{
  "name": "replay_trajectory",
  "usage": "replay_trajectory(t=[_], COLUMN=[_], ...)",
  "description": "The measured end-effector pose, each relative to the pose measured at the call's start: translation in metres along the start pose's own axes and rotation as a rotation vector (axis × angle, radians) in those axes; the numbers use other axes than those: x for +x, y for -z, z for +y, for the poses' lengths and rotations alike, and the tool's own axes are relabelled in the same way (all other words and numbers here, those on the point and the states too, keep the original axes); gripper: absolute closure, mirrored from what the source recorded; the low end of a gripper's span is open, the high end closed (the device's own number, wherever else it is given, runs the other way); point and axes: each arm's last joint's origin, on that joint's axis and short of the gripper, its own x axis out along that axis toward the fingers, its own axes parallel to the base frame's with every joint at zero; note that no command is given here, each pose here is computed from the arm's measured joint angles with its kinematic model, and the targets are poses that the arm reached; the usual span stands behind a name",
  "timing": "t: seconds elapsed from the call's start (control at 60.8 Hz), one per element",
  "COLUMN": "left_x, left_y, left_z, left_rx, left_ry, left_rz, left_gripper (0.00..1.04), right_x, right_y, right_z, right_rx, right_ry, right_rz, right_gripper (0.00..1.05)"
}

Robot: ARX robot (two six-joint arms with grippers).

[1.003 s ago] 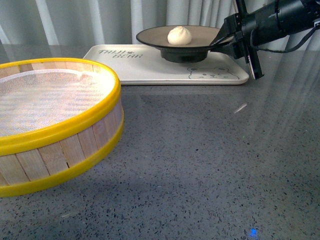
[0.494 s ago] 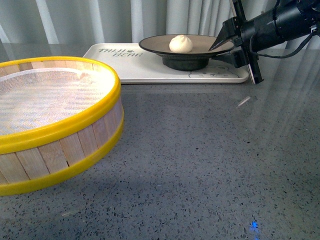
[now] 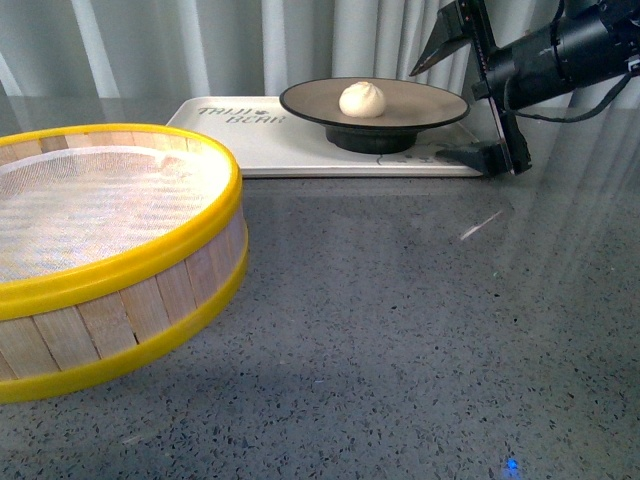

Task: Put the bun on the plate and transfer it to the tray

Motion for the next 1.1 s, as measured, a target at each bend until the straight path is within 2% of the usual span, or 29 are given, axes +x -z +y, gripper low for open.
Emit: replay_trajectory(t=[0.066,0.313,0.428,0.559,0.625,0.724,0.823,0.954,1.036,1.102], left_x=[0.0,0.0,0.0,0.0,0.0,0.0,0.0,0.0,0.0,0.0], left_y=[0.0,0.0,0.0,0.0,0.0,0.0,0.0,0.0,0.0,0.0], left_z=[0.0,0.0,0.0,0.0,0.0,0.0,0.0,0.0,0.0,0.0], left_rx=[0.0,0.0,0.0,0.0,0.0,0.0,0.0,0.0,0.0,0.0], left_ry=[0.0,0.0,0.0,0.0,0.0,0.0,0.0,0.0,0.0,0.0], left_rz=[0.0,0.0,0.0,0.0,0.0,0.0,0.0,0.0,0.0,0.0], left_gripper=[0.07,0.07,0.07,0.07,0.07,0.07,0.07,0.07,0.07,0.07], right_x=[-0.006,-0.061,-0.101,-0.162,-0.201,-0.273,-0.308,-0.324,-0.329,-0.324], right_y=[0.004,0.021,0.029,0.037,0.05,0.096,0.13,0.161,0.174,0.184], right_z=[-0.002,0.003,-0.002,-0.02,-0.033,-0.054,-0.069,-0.102,-0.113,-0.124], right_rx=[-0.001,-0.048,-0.099,-0.218,-0.338,-0.668,-1.002,-1.293,-1.344,-1.3], right_ry=[-0.005,-0.092,-0.105,-0.039,0.035,0.164,0.266,0.395,0.288,0.201], right_rz=[0.0,-0.056,-0.134,-0.338,-0.497,-0.854,-1.086,-1.125,-0.942,-0.859], right_gripper=[0.09,0.09,0.09,0.09,0.09,0.09,0.09,0.09,0.22,0.4])
